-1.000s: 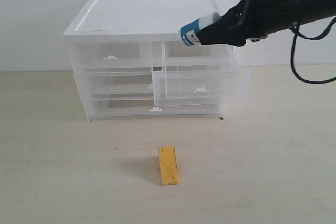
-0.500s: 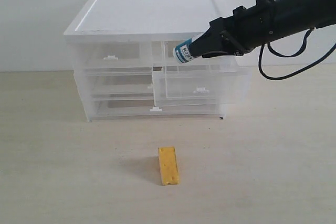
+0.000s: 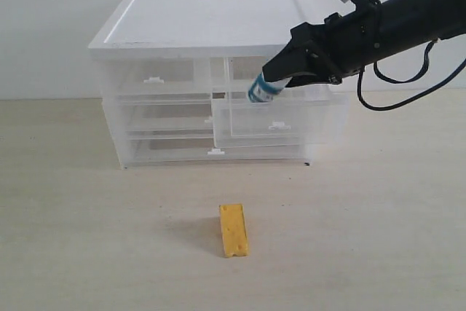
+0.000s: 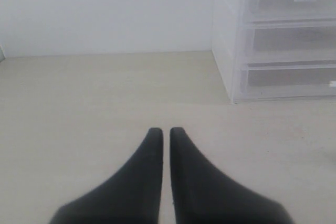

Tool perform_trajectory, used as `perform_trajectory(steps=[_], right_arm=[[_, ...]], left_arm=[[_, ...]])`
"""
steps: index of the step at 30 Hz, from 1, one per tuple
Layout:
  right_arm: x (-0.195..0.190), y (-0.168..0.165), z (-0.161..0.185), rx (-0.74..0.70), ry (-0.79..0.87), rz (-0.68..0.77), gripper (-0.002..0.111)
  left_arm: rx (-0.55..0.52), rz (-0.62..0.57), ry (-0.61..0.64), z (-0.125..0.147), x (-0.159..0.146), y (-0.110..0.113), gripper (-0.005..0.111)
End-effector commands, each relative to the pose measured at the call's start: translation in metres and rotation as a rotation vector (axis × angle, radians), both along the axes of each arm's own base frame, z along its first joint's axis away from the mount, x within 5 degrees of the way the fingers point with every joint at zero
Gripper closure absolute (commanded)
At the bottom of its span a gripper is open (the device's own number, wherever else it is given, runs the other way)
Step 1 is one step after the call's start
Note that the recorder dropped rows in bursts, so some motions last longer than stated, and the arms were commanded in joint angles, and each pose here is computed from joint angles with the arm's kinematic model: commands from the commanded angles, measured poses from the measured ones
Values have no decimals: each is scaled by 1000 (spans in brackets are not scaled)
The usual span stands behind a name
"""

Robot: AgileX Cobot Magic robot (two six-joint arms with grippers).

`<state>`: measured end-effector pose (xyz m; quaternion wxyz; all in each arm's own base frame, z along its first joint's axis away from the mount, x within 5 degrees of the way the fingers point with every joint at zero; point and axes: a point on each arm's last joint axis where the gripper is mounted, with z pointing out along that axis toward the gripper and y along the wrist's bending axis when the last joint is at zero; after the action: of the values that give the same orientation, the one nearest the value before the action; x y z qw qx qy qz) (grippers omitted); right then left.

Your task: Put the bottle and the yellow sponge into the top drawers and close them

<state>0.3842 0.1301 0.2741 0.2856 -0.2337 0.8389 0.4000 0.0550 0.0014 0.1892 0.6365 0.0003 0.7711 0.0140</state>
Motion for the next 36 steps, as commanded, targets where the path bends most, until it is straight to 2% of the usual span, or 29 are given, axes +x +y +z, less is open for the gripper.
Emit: perform_trajectory(steps=[1,5,8,11,12,16,17,25,31,36], right_arm=[[5,-5,3,-8,-25,-46,47],[7,-7,8,-27,-87,-78,46],[-2,-8,28,-20,-138,-61,46],[-18,-12,52,-81,-220,-22,50],[-21,-14,54,-107,-229,-15,54],[-34,-24,62,-261,-247,-15,106],[-35,-23,63,-272,-257,-23,108],[-61,-1,73,-421,-422,-170,108],[-77,30,65,-391,-398,-66,108],[-77,40,56,-397,-370,-24,108]], left_arm=[[-6,3,-7,0,0,0,102],[-6,3,-7,0,0,0,102],[-6,3,-7,0,0,0,102],[-6,3,-7,0,0,0,102],[-6,3,-7,0,0,0,102],[-6,3,-7,0,0,0,102],[-6,3,-7,0,0,0,102],[-6,3,-7,0,0,0,102],[-6,3,-7,0,0,0,102],[-6,3,-7,0,0,0,102]])
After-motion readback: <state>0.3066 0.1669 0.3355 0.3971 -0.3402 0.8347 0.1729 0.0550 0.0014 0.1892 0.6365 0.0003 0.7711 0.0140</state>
